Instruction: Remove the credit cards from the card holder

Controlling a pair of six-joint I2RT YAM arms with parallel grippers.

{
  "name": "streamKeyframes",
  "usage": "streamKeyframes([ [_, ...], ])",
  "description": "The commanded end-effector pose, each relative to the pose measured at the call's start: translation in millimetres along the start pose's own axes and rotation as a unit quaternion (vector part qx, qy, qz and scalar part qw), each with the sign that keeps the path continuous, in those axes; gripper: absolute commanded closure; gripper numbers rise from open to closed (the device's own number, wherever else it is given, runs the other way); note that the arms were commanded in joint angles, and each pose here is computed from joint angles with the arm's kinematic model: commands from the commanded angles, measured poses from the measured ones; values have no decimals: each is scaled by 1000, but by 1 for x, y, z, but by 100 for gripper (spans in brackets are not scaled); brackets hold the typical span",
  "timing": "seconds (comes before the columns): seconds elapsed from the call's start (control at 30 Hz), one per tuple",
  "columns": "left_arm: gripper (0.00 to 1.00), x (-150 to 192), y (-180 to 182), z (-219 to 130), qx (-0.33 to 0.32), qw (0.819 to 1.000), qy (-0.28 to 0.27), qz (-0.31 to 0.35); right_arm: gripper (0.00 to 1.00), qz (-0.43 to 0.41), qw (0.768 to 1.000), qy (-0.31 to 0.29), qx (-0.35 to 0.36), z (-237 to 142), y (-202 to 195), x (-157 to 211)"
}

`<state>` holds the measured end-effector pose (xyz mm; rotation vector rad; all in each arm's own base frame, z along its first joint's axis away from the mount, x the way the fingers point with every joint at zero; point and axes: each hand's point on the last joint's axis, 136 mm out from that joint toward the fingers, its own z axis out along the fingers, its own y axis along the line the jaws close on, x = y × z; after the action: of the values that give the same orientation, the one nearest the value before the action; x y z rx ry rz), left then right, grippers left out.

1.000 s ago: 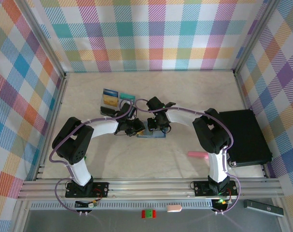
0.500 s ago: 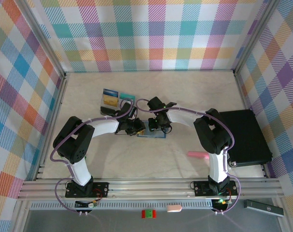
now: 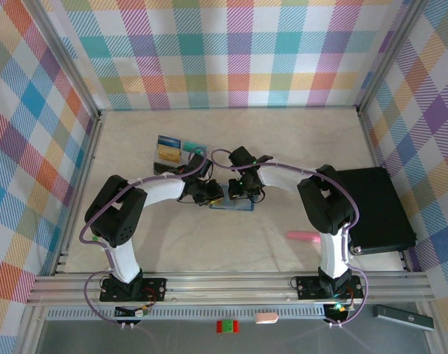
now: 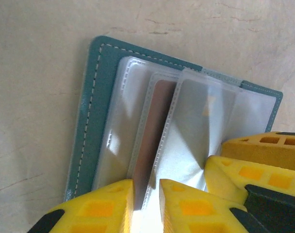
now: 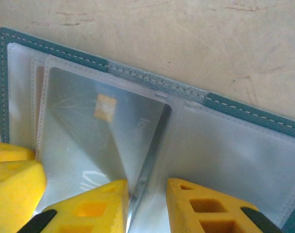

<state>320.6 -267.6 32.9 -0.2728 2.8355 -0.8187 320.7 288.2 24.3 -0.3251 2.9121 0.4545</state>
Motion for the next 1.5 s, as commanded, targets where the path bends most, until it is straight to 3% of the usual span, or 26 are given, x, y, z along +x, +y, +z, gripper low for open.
streamKeyframes([
  [0.0,80,20,4,8,-11,999,39,13,73,19,999,29,6,9,-11,17],
  [0.5,84,14,-21,-4,42,999,22,16,73,25,999,24,-2,6,-11,15],
  [0.8,100,10,-8,-10,15,1000,4,16,72,26,999,-1,-18,-14,-2,4],
  [1.1,100,11,5,-23,-15,999,-9,27,68,9,994,-77,-82,-68,24,-15],
  [1.33,100,13,-4,-26,10,999,-6,30,65,20,986,-147,-78,-96,10,-23],
  [1.47,91,13,-13,-21,37,999,2,25,65,33,982,-170,-80,-105,2,-25],
])
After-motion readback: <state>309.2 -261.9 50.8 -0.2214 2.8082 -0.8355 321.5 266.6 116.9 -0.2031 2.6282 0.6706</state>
